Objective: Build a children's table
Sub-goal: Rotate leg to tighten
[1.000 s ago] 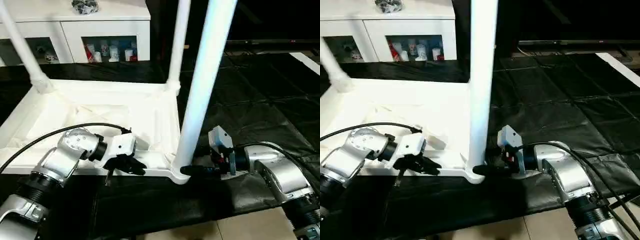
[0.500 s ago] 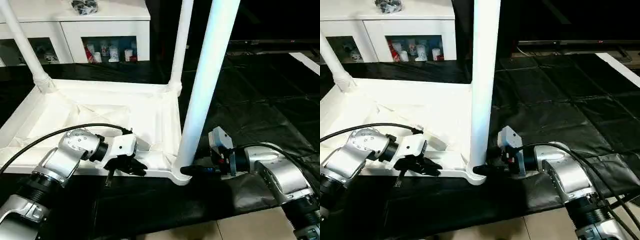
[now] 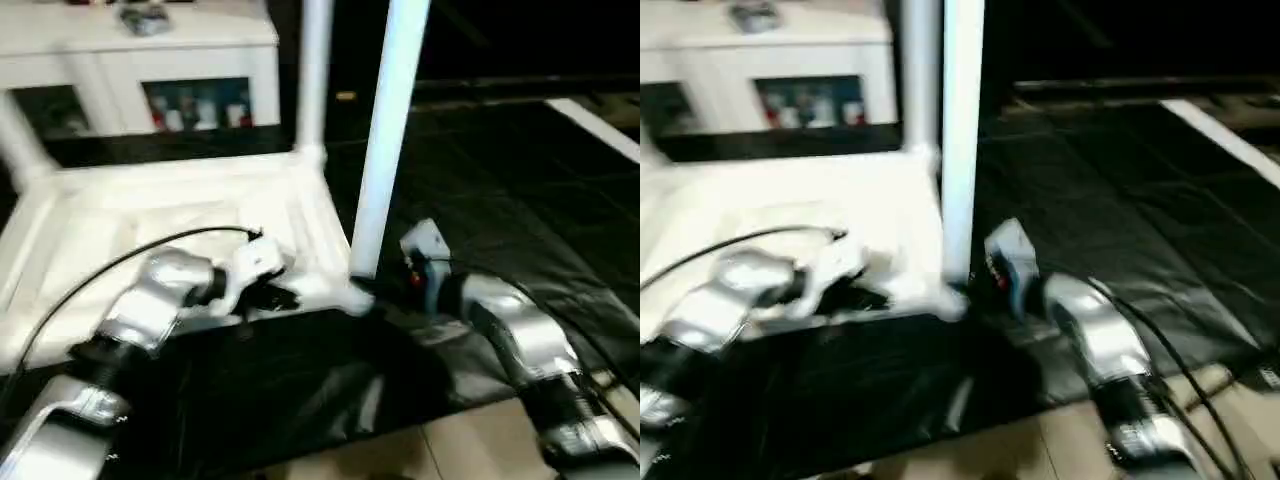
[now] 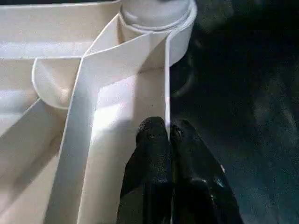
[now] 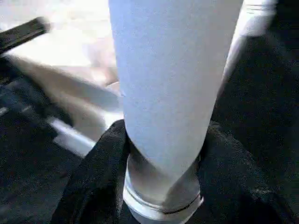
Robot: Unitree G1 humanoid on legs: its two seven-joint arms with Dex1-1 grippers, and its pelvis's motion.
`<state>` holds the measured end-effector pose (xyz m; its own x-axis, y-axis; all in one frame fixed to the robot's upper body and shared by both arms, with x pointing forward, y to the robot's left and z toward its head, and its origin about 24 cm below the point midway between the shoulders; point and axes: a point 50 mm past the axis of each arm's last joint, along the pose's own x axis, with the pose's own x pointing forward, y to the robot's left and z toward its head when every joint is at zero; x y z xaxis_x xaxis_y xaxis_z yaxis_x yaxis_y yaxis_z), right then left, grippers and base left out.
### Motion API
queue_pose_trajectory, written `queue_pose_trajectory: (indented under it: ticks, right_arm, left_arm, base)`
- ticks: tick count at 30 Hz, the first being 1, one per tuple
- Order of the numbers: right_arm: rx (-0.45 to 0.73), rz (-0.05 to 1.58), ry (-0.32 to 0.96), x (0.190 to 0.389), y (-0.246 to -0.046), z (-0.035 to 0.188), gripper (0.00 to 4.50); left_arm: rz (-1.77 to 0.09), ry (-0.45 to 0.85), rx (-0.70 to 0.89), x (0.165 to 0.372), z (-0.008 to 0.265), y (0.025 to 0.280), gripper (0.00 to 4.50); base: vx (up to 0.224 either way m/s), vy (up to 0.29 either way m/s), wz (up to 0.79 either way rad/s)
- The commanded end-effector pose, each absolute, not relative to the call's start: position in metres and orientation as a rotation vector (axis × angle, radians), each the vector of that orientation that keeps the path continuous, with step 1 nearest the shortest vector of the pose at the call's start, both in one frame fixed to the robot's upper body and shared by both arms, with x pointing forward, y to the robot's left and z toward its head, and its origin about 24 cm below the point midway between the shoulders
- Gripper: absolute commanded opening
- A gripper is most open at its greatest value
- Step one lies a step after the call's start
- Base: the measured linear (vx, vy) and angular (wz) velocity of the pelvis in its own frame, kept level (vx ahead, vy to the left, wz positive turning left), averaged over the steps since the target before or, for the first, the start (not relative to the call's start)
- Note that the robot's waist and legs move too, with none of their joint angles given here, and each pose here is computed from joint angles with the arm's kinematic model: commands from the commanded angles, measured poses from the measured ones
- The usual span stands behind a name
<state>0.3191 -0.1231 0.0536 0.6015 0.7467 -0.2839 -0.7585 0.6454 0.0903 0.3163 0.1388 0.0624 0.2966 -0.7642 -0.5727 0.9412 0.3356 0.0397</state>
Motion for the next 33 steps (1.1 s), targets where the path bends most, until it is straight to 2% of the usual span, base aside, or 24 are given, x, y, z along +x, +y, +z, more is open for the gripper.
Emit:
queue_pose_trajectory:
  ticks: [1, 2, 3, 7, 12, 13, 14, 16, 19, 21, 23, 25, 28, 33]
  right_arm:
    - [-0.062, 0.771, 0.358, 0.330, -0.088, 0.046, 1.94]
    - [-0.062, 0.771, 0.358, 0.330, -0.088, 0.046, 1.94]
    - [-0.066, 0.658, 0.375, 0.339, -0.080, 0.045, 1.94]
    - [-0.077, 0.549, 0.394, 0.348, -0.078, 0.043, 1.94]
    - [-0.063, 0.534, 0.367, 0.352, -0.081, 0.047, 1.94]
    - [-0.067, 0.539, 0.358, 0.352, -0.082, 0.048, 2.29]
    - [-0.066, 0.540, 0.352, 0.352, -0.084, 0.048, 2.29]
    - [-0.060, 0.547, 0.342, 0.351, -0.087, 0.049, 2.66]
    - [-0.060, 0.580, 0.319, 0.348, -0.094, 0.051, 2.73]
    - [-0.062, 0.586, 0.316, 0.348, -0.095, 0.052, 2.99]
    - [-0.071, 0.617, 0.298, 0.344, -0.104, 0.055, 3.07]
    - [-0.076, 0.638, 0.290, 0.342, -0.110, 0.056, 3.38]
    - [-0.112, 0.701, 0.272, 0.332, -0.133, 0.060, 3.56]
    - [-0.119, 0.792, 0.271, 0.317, -0.157, 0.066, 4.01]
  left_arm:
    - [-1.127, 0.331, 0.335, 0.330, 0.096, 0.094, 0.00]
    - [-1.127, 0.331, 0.335, 0.330, 0.096, 0.094, 0.00]
    - [-1.063, 0.318, 0.294, 0.332, 0.100, 0.083, 0.00]
    - [-1.058, 0.311, 0.272, 0.329, 0.102, 0.074, 0.00]
    - [-1.058, 0.325, 0.279, 0.325, 0.098, 0.076, 0.00]
    - [-1.048, 0.332, 0.282, 0.325, 0.097, 0.077, 0.00]
    - [-1.042, 0.340, 0.285, 0.325, 0.095, 0.079, 0.00]
    - [-1.035, 0.348, 0.289, 0.325, 0.094, 0.082, 0.00]
    - [-1.029, 0.352, 0.304, 0.327, 0.092, 0.090, 0.00]
    - [-1.027, 0.353, 0.307, 0.327, 0.092, 0.091, 0.00]
    - [-1.013, 0.369, 0.334, 0.329, 0.089, 0.100, 0.00]
    - [-1.005, 0.380, 0.346, 0.331, 0.087, 0.106, 0.00]
    - [-1.005, 0.399, 0.386, 0.332, 0.082, 0.123, 0.00]
    - [-1.046, 0.433, 0.426, 0.331, 0.078, 0.140, 0.00]
  base:
    - [0.000, 0.000, 0.00]
    - [0.000, 0.000, 0.00]
    - [0.000, 0.000, 0.00]
    - [0.000, 0.000, 0.00]
    - [0.032, -0.003, 0.00]
    - [0.000, 0.000, 0.00]
    - [0.000, 0.000, 0.00]
    - [0.000, 0.000, 0.00]
    - [0.000, 0.000, 0.00]
    - [0.000, 0.000, 0.00]
    - [0.000, 0.000, 0.00]
    - [0.000, 0.000, 0.00]
    - [0.000, 0.000, 0.00]
    - [0.000, 0.000, 0.00]
